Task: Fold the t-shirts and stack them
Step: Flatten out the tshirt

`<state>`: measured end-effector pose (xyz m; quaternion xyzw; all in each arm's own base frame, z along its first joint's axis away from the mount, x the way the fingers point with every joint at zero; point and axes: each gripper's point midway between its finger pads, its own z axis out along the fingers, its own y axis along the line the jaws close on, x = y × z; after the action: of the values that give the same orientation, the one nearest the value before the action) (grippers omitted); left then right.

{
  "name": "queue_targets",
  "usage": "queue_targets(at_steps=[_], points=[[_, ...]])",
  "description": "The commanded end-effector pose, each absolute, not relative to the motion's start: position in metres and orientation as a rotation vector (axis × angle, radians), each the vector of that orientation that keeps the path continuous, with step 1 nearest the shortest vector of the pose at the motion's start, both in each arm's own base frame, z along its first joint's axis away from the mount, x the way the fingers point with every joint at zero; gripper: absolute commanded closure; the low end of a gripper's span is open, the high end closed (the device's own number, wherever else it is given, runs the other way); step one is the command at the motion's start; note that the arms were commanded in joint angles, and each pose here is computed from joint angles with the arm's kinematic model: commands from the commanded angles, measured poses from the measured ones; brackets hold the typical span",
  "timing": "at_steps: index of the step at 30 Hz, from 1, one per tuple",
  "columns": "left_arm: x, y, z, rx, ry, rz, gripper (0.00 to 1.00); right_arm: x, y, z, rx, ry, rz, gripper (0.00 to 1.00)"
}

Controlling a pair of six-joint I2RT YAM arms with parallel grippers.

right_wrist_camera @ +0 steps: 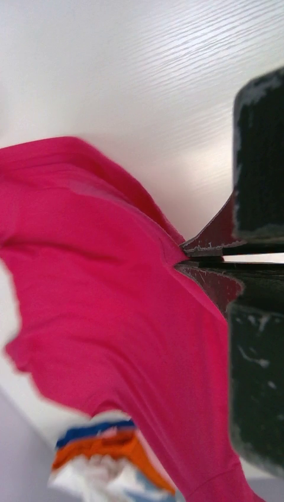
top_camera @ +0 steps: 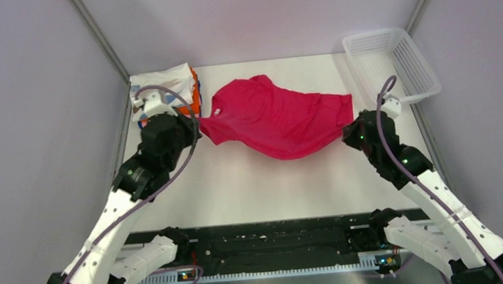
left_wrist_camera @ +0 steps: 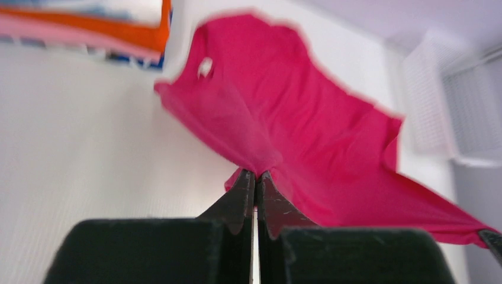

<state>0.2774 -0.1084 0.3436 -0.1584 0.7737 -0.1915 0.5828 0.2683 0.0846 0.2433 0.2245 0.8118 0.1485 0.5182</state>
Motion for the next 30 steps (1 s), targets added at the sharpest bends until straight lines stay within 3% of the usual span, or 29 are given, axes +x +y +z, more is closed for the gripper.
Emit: queue_targets(at_steps=[1,13,20,26,30], points=[[0.251,-0.079,0.443,-0.336,1.559,-0.453,1.0,0.261,0.077,0.333,0.471,1.738,0.43,1.0],[0.148,-0.071,0.623,-0.017,1.203,-0.662,1.0,0.168,0.104,0.521,0.098,1.379,0.856,1.0],[0.096,-0.063,0.665,0.082,1.043,-0.735,1.0,0.134,0.107,0.552,-0.008,1.312,0.927,1.0],[0.124,-0.066,0.658,0.039,1.088,-0.673,1.0,0.157,0.09,0.549,0.094,1.327,0.803,1.0],[0.194,-0.074,0.623,-0.058,1.218,-0.546,1.0,0.202,0.071,0.51,0.255,1.42,0.609,1.0]])
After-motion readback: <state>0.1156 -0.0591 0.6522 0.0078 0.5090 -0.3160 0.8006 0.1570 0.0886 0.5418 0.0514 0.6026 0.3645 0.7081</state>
